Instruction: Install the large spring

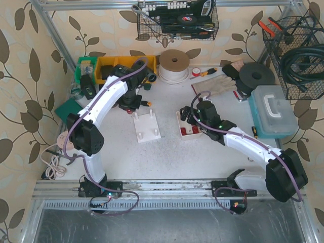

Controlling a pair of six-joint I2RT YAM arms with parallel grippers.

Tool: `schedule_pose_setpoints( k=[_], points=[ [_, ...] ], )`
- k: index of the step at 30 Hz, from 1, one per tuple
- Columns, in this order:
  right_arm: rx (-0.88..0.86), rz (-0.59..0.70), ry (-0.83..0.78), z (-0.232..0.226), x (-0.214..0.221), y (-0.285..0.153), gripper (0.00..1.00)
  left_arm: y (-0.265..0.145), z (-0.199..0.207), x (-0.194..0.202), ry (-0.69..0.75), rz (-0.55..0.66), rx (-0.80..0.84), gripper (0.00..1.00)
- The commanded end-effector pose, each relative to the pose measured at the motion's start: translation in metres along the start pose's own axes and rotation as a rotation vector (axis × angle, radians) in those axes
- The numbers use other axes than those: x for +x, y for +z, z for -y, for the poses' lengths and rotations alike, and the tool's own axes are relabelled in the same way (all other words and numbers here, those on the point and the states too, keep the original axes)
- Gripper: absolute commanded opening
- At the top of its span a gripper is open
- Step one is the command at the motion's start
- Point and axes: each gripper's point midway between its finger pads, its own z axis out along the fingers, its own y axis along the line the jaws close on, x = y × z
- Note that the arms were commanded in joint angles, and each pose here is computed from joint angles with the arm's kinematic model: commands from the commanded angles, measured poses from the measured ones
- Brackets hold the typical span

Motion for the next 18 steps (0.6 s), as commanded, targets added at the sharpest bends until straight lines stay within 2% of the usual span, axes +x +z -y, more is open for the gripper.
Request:
schedule_pose_setpoints(
  k=[1,6,18],
  points=[
    [0.002,0.041,0.0,-0.001,-0.003,-0.002,0.99,-0.014,-0.003,-0.003,0.008,0.044,0.035,0.0],
    [0.007,0.035,-0.004,-0.001,-0.002,0.001,0.98,-0.01,-0.008,-0.007,0.01,0.033,0.034,0.0],
    [0.015,0.039,-0.005,0.0,-0.002,0.003,0.98,0.003,0.012,-0.027,0.019,0.002,0.112,0.0]
  ],
)
